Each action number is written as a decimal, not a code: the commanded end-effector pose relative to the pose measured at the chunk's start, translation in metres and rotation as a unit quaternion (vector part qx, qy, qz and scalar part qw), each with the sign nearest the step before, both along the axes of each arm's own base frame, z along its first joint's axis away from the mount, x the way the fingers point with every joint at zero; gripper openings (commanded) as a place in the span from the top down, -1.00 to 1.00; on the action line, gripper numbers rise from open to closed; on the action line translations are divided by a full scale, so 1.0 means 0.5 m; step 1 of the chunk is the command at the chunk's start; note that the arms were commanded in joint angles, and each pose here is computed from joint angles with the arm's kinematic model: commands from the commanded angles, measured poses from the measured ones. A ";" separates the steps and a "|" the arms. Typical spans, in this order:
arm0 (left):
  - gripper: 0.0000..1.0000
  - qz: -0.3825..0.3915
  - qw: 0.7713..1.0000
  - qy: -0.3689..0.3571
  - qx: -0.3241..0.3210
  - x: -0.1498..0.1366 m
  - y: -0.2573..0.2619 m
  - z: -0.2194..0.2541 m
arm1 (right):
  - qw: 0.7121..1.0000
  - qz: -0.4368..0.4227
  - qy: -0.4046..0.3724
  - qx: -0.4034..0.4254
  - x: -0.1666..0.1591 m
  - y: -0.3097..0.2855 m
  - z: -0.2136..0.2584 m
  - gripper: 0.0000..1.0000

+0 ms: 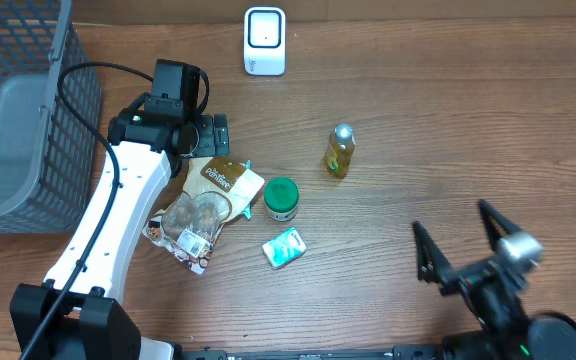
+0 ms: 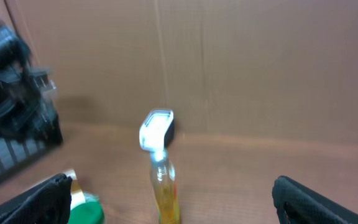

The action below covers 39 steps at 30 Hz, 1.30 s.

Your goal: Scan the item barcode

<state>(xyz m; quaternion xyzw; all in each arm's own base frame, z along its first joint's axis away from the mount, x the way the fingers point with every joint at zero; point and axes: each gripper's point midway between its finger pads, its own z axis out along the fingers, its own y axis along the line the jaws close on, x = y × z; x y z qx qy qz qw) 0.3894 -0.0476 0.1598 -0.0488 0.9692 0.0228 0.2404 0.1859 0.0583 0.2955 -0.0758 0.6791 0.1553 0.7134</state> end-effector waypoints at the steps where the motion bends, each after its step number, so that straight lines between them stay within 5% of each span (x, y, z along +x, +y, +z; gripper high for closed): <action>1: -0.99 0.004 1.000 -0.020 0.000 0.006 0.002 0.028 | 0.999 -0.021 -0.041 0.014 -0.042 -0.021 0.101 -1.00; 9: -0.99 0.005 1.000 -0.020 -0.001 0.006 0.002 0.028 | 0.997 -0.022 -0.066 0.018 -0.098 -0.030 0.267 -1.00; 17: -1.00 0.004 1.000 -0.020 -0.001 0.006 0.002 0.028 | 0.999 -0.026 0.000 -0.021 -0.070 -0.027 0.335 -1.00; 26: -1.00 0.005 1.000 -0.020 -0.001 0.006 0.002 0.028 | 0.981 -0.020 0.188 -0.053 0.019 -0.014 0.311 -1.00; 39: -0.99 0.005 1.000 -0.020 -0.001 0.006 0.002 0.028 | 0.915 0.078 0.393 -0.052 0.191 0.078 0.145 -1.00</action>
